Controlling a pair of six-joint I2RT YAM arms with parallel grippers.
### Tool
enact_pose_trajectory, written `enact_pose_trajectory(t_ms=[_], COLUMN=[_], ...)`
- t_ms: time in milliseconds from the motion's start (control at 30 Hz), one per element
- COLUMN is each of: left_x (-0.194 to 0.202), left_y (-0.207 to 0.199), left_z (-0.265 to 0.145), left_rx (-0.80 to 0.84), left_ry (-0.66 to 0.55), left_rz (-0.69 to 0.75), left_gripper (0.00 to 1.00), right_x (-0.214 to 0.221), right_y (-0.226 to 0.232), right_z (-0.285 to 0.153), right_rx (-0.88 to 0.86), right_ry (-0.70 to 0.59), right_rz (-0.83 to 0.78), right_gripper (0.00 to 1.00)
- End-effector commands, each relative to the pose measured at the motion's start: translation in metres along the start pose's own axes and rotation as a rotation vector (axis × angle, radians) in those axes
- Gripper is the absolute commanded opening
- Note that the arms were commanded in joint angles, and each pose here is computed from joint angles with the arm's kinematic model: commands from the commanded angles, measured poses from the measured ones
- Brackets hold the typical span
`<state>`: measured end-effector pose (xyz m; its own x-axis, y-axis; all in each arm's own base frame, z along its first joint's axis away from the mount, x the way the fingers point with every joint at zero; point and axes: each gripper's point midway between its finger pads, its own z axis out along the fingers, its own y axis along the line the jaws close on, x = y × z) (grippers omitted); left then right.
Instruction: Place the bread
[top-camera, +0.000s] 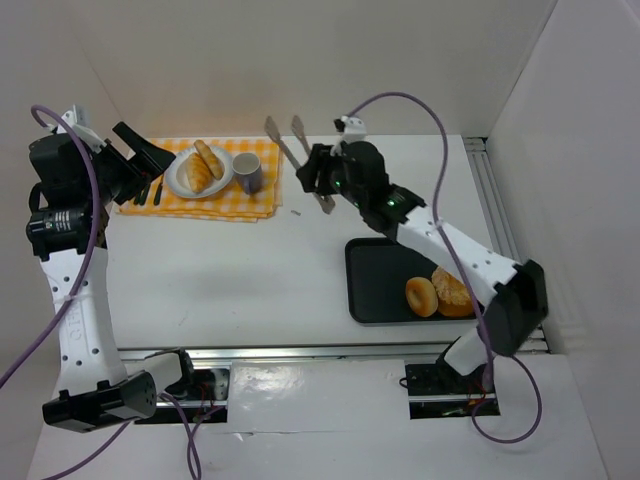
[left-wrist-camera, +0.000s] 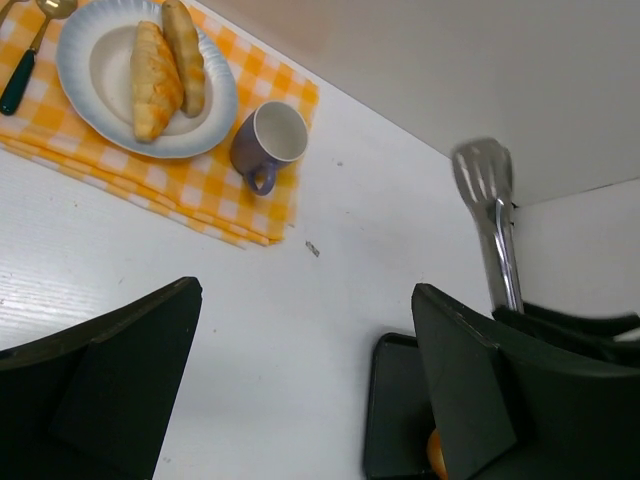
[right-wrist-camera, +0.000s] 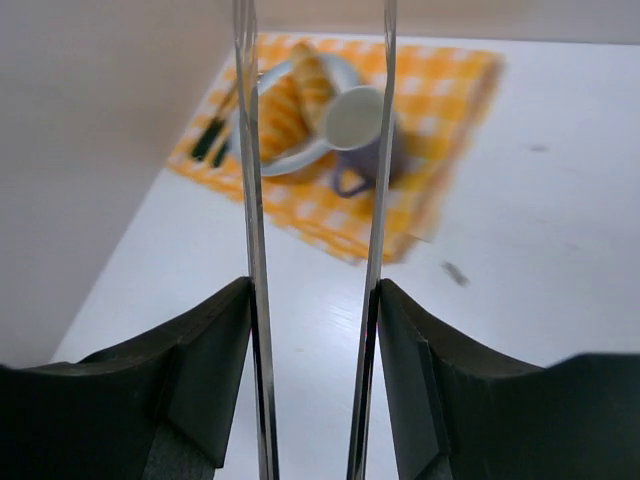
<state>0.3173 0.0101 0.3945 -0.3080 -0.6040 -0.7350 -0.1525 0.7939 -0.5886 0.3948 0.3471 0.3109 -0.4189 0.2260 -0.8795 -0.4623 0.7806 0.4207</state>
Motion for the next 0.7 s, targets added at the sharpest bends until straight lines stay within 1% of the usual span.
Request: enact_pose_trajectory(t_ms=[0,33,67,100,133,167,200,333,400,433,467,533,567,633,667], left_x=[-0.007,-0.007,-0.003,0.0,-0.001,0.001,0.001,0.006,0.007,0.007,0.007,0.007,0.009,0.009,0.012], left_y=[-0.008,-0.007,-0.008,-0.005,-0.004,-0.001,-0.001,0.003,0.001,0.001,0.0,0.0,0.001,0.001,0.004], left_z=[-0.008,-0.008,-0.006,-0.004,-0.004,-0.002,-0.002,0.002,0.002,0.002,0.002,0.002,0.004,0.004,0.006], left_rx=[0.037,0.037,0.041,0.036,0.027,0.022,0.022,0.016,0.025,0.025,0.033,0.033,0.032,0.032,0.026], left_ry=[-0.039,-0.039,-0.025,-0.018,-0.023,-0.015,-0.015,-0.005,0.001,0.001,0.006,0.006,0.007,0.007,0.017], left_rz=[0.042,0.051,0.051,0.057,0.057,0.054,0.054,0.041,0.041,0.041,0.041,0.041,0.04,0.04,0.036], left_gripper=[1.0,1.0,1.0,1.0,1.0,1.0,1.0,1.0,1.0,1.0,1.0,1.0,1.0,1.0,1.0], right_x=[0.044,0.044,0.058,0.085,0.092,0.117,0.12,0.16,0.166,0.181,0.184,0.204,0.206,0.223,0.225], right_y=[-0.059,-0.06,-0.071,-0.078,-0.078,-0.087,-0.09,-0.083,-0.079,-0.079,-0.074,-0.084,-0.078,-0.077,-0.076], right_z=[-0.041,-0.058,-0.068,-0.075,-0.085,-0.09,-0.093,-0.083,-0.072,-0.066,-0.061,-0.053,-0.049,-0.043,-0.038], right_rx=[0.234,0.256,0.292,0.312,0.324,0.368,0.383,0.372,0.357,0.364,0.362,0.397,0.38,0.378,0.376], right_ry=[0.054,0.038,0.074,0.119,0.122,0.161,0.157,0.212,0.204,0.237,0.235,0.271,0.272,0.297,0.29], right_rz=[-0.072,-0.07,-0.065,-0.073,-0.051,-0.061,-0.039,-0.013,-0.012,-0.019,-0.028,-0.039,-0.029,-0.023,-0.01], right_gripper=[0.59,0.59,0.59,0.59,0.6,0.6,0.6,0.6,0.6,0.6,0.6,0.6,0.6,0.6,0.6])
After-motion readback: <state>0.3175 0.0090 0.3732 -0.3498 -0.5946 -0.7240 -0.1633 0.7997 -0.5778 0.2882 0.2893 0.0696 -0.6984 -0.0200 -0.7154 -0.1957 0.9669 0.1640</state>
